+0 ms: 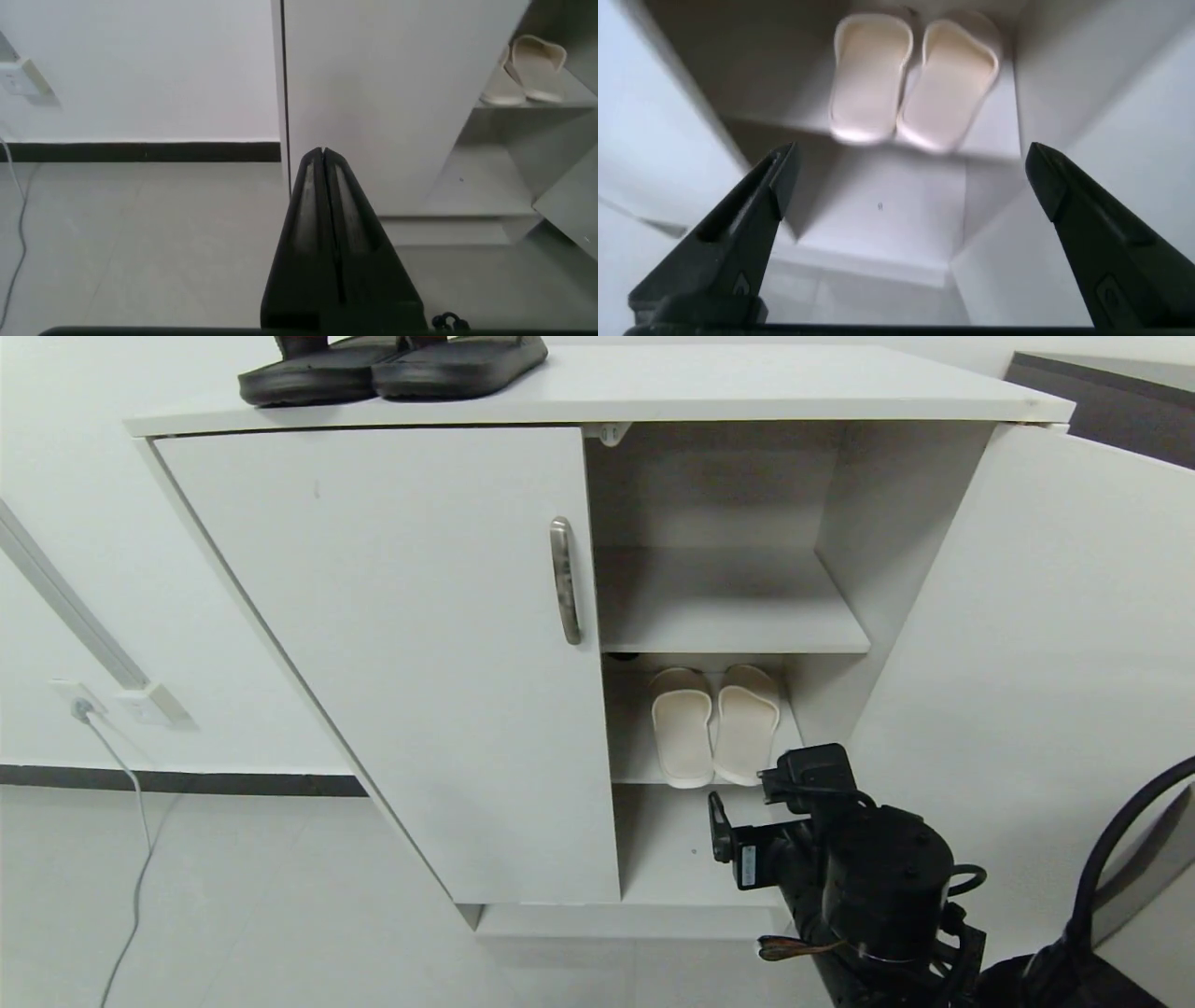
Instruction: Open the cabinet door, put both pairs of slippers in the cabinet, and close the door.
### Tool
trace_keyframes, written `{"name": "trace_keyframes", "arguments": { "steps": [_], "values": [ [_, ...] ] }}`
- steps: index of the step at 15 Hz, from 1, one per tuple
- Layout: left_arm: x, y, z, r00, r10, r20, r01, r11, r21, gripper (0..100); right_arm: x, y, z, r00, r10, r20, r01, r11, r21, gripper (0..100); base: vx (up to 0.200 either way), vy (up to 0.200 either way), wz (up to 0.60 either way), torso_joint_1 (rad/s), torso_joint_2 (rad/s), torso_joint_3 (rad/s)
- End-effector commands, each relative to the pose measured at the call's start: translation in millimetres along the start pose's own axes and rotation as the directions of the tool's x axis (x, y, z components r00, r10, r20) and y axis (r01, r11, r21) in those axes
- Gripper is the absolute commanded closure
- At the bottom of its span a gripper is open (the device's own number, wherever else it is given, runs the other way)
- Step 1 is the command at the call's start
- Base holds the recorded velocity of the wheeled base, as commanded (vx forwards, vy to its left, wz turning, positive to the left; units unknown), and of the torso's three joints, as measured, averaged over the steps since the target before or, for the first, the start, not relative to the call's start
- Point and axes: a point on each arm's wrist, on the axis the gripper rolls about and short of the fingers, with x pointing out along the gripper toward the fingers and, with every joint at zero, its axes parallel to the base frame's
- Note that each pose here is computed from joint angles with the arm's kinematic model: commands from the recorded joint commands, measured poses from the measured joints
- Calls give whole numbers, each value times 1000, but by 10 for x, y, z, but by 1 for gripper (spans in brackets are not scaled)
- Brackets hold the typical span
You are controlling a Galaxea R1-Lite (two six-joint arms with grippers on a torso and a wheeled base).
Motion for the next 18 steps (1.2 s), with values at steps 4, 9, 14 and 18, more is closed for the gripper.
{"name": "trace_keyframes", "arguments": {
  "steps": [4, 9, 14, 18],
  "values": [
    [1, 0, 0, 1000, 2, -2, -2, 1000, 2, 100, -15, -12, 36, 1000, 2, 8, -2, 1000, 8, 0, -50, 0, 0, 1, -2, -1],
    [1, 0, 2, 1000, 1, 0, -1, 1000, 2, 100, -33, -29, 89, 1000, 4, 19, -4, 1000, 16, 0, 0, 0, 0, 0, 0, 0],
    [1, 0, 0, 1000, 1, -2, -1, 1000, 2, 100, -46, -41, 40, 1000, 11, 5, -11, 1000, 3, 0, 0, 0, 0, 0, 0, 0],
    [0, 0, 4, 1000, 1, 0, -1, 1000, 2, 100, -47, -43, 37, 1000, 11, 3, -11, 1000, 2, 0, 0, 0, 0, 1, 2, 143]
  ]
}}
